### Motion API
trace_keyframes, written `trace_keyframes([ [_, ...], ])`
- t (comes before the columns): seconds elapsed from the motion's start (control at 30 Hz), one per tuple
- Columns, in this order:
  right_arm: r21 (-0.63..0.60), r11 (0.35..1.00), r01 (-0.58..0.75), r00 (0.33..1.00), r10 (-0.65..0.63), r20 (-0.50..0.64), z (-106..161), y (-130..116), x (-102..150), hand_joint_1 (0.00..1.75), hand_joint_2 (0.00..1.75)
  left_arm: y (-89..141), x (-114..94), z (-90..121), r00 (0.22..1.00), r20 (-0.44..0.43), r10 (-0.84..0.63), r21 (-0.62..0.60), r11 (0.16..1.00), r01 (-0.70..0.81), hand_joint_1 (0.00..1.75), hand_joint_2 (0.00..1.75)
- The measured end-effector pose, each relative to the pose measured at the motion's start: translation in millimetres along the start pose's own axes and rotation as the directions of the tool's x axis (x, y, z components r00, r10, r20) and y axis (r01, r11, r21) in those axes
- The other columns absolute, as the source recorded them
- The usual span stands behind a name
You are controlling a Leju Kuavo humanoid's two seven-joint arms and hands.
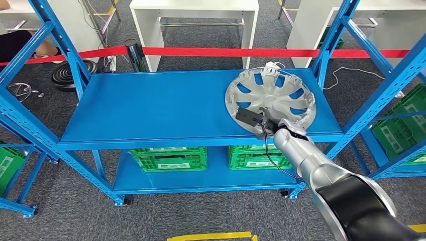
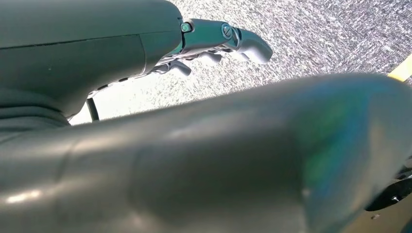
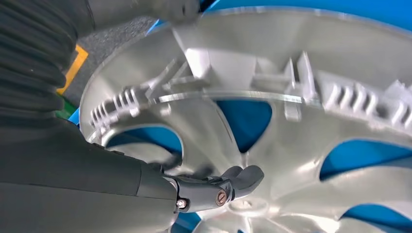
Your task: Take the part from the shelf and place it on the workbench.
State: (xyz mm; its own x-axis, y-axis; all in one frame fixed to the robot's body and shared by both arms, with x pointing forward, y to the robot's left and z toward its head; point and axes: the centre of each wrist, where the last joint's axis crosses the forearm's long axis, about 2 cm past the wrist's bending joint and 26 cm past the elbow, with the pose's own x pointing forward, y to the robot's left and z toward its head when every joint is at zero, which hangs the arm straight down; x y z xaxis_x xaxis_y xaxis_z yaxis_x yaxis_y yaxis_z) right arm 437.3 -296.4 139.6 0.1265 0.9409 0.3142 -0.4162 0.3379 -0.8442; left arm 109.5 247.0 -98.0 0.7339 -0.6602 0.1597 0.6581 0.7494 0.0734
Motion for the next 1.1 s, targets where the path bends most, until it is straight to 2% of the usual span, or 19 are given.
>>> trace_keyframes([
  [1.1, -0.001, 0.996, 0.091, 0.995, -0.091, -0.037, 1.0, 3.0, -9.1, 1.75, 1.75, -0.3, 7.3, 0.6, 1.000, 0.004, -0.022, -0.004, 1.000, 0.022, 0.00, 0.00],
])
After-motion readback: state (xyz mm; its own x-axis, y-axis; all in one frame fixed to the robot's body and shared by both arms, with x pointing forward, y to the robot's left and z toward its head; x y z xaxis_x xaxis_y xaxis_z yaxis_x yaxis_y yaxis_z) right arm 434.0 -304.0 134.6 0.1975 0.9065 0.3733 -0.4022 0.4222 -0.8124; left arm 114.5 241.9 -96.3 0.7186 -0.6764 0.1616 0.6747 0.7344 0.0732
